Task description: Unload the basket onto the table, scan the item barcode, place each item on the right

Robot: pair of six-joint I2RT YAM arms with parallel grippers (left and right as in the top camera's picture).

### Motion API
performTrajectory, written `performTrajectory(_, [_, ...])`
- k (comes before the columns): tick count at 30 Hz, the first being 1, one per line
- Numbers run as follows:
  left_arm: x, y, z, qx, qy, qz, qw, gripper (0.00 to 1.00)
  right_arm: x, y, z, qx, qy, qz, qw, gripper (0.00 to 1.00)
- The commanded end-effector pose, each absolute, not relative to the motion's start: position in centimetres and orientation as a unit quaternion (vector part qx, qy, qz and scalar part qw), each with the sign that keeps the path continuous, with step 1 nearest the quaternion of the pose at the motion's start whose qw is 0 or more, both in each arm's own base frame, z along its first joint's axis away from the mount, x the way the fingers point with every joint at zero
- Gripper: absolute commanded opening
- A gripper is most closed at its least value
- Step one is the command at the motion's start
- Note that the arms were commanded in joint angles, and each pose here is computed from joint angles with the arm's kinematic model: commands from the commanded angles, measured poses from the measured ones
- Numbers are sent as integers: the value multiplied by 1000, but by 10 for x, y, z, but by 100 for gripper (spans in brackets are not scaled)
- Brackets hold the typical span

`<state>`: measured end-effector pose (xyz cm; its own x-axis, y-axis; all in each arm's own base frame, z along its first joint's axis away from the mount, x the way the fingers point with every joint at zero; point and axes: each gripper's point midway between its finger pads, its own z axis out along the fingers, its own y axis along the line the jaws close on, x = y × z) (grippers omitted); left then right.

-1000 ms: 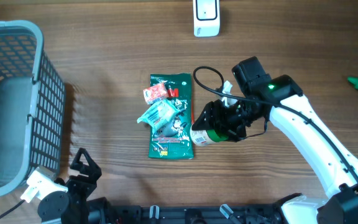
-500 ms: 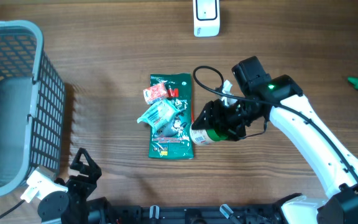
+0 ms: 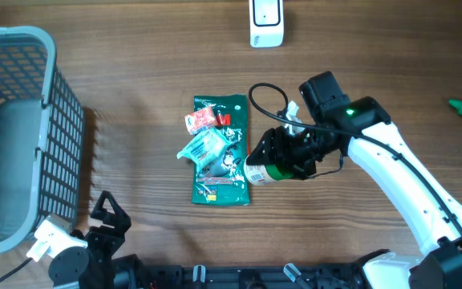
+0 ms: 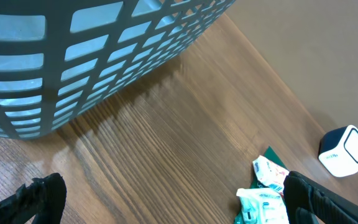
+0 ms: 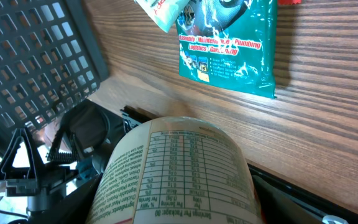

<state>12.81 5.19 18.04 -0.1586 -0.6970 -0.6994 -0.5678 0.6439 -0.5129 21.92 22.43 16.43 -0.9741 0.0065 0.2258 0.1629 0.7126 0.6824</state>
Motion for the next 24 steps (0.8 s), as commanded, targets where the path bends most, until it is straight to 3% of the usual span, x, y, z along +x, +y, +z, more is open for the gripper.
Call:
performTrajectory(1, [127,54,180,-423,755,-61,498,100,215,230,177,-28,-910,-402,100,43])
performTrajectory(15, [127,54,180,-423,755,-61,498,100,224,219,165,-33,-930,-360,72,43])
performTrajectory(24, [127,54,180,-423,755,-61,498,100,273,188,143,-89,-963,-251,-43,43])
